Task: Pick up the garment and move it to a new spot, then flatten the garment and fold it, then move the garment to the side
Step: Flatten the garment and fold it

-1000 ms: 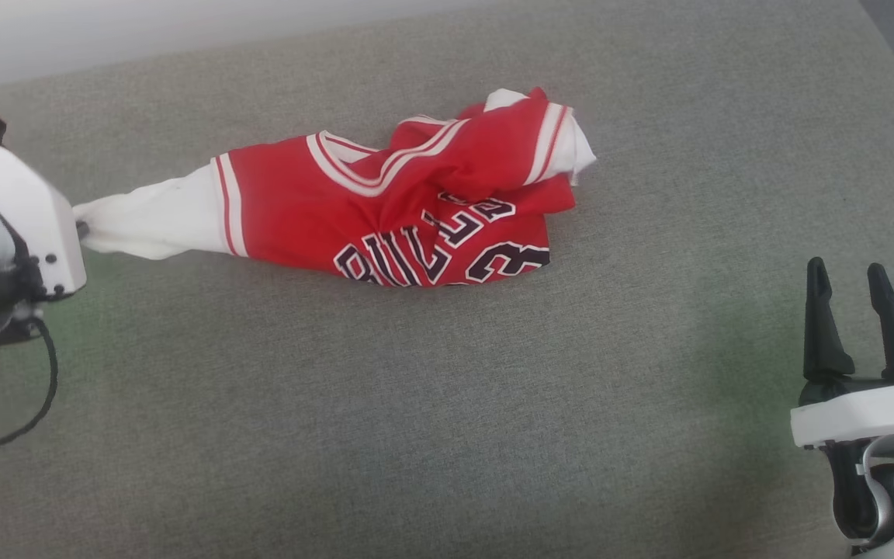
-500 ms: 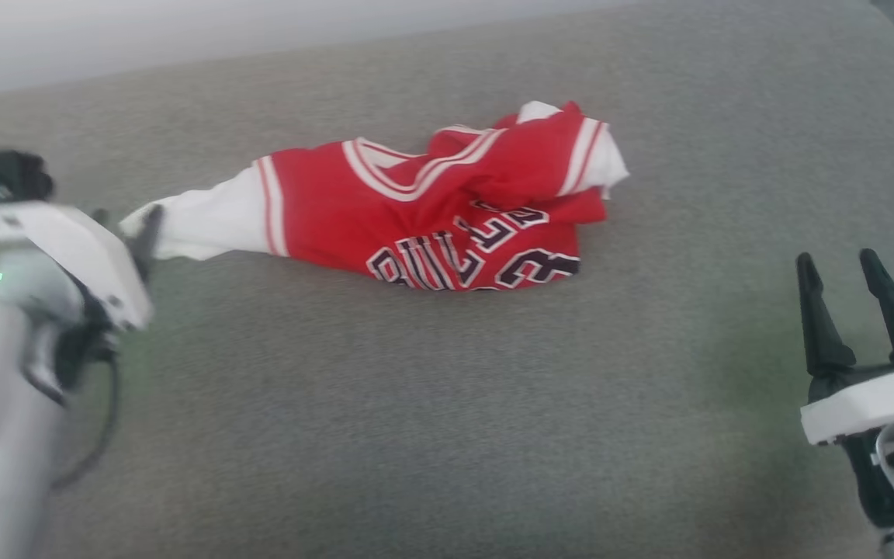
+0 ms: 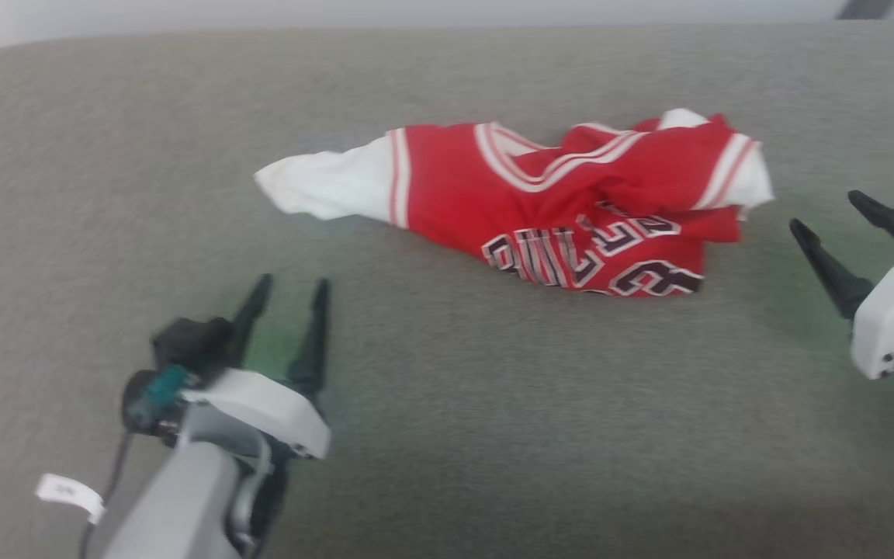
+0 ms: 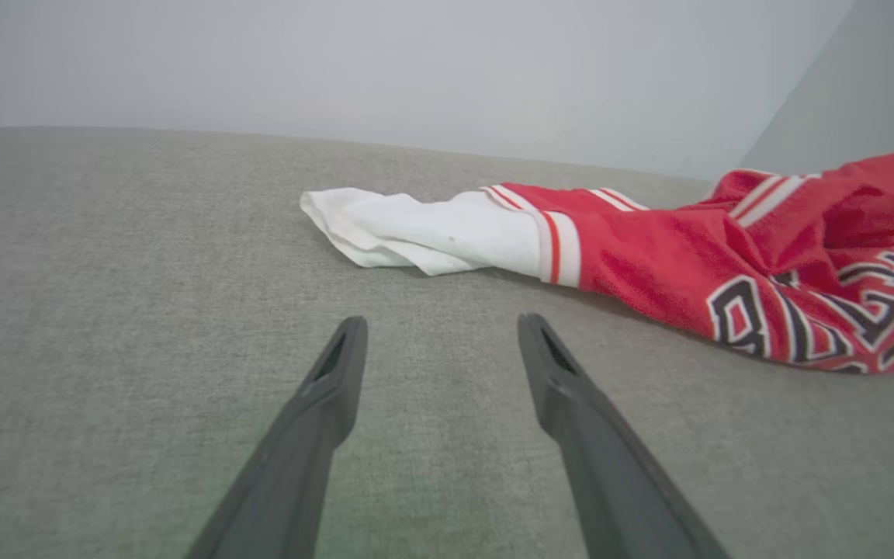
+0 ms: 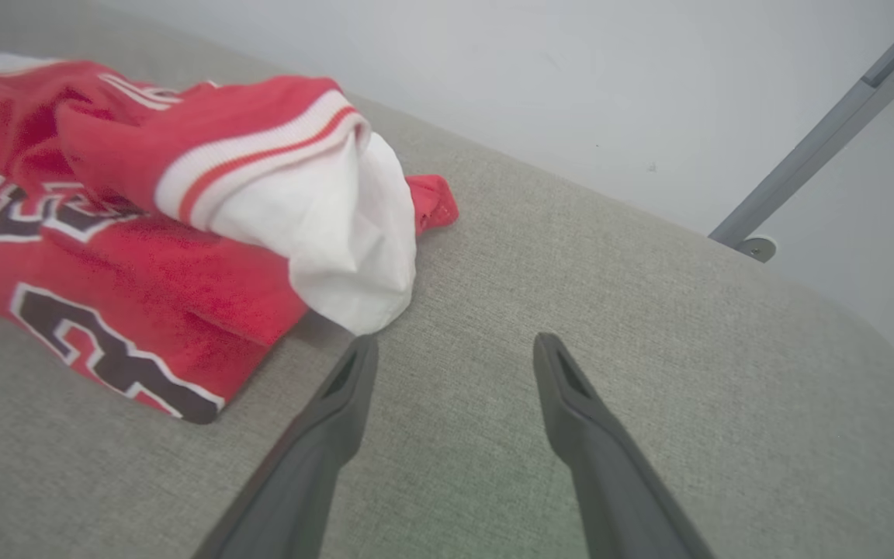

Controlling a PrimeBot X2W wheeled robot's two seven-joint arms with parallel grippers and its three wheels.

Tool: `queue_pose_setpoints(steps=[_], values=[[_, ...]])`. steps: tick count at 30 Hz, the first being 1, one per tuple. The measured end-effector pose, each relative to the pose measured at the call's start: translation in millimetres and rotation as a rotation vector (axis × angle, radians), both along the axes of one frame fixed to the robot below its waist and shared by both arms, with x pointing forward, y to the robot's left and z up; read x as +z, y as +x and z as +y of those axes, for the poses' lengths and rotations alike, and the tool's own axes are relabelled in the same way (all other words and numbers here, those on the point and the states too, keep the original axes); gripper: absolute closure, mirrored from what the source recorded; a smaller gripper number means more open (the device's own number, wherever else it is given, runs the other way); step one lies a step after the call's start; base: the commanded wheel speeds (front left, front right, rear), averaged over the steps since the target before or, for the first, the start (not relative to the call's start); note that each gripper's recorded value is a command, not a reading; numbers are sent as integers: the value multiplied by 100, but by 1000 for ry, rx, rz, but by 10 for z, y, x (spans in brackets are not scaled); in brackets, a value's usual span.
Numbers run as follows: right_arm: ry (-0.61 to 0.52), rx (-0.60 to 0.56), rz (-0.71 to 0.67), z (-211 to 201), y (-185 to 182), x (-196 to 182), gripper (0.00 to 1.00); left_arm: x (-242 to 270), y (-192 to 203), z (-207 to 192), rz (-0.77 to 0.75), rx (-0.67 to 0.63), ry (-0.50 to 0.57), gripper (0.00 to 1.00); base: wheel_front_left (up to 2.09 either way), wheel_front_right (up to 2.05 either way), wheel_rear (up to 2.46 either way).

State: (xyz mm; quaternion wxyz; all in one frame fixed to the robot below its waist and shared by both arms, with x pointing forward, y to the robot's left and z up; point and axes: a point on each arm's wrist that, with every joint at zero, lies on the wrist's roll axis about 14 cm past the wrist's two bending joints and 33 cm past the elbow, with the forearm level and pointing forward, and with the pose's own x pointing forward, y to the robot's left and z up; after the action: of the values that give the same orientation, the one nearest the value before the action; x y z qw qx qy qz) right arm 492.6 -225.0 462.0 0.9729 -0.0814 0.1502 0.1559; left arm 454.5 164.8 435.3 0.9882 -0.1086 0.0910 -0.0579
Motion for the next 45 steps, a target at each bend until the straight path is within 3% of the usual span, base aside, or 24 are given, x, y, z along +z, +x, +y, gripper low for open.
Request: queue_pose_setpoints(steps=[3, 8, 16, 17, 19, 20, 22, 26, 30, 37, 42, 45], values=[[-90, 80, 90, 92, 118, -118, 0, 32, -105, -21, -28, 26, 20, 0, 0, 0, 0], [-132, 174, 254, 319, 217, -377, 0, 165, -233, 6, -79, 89, 18, 0, 0, 0, 0], [-180, 265, 331, 497, 428, -601, 0, 100, -361, 186, -67, 170, 18, 0, 0, 0, 0], [-181, 277, 335, 527, 434, -631, 12, 91, -359, 201, -66, 175, 20, 0, 0, 0, 0], [-188, 289, 339, 537, 447, -665, 58, 77, -357, 214, -65, 178, 26, 0, 0, 0, 0], [-196, 294, 337, 529, 449, -671, 70, 75, -351, 219, -66, 180, 25, 0, 0, 0, 0], [-215, 300, 323, 492, 453, -655, 75, 85, -335, 217, -72, 179, 23, 0, 0, 0, 0], [-245, 296, 305, 375, 409, -631, 75, 89, -304, 159, -79, 169, 11, 0, 0, 0, 0], [-246, 281, 293, 264, 333, -588, 100, 84, -263, 73, -84, 139, 2, 0, 0, 0, 0], [-197, 182, 223, -56, 351, -391, 100, 115, -116, -124, -109, 78, -28, 0, 0, 0, 0], [-218, 173, 242, -151, 276, -416, 100, 92, -84, -178, -108, 61, -25, 0, 0, 0, 0], [-261, 123, 248, -424, 253, -400, 100, 85, -78, -190, -107, 59, -27, 0, 0, 0, 0]])
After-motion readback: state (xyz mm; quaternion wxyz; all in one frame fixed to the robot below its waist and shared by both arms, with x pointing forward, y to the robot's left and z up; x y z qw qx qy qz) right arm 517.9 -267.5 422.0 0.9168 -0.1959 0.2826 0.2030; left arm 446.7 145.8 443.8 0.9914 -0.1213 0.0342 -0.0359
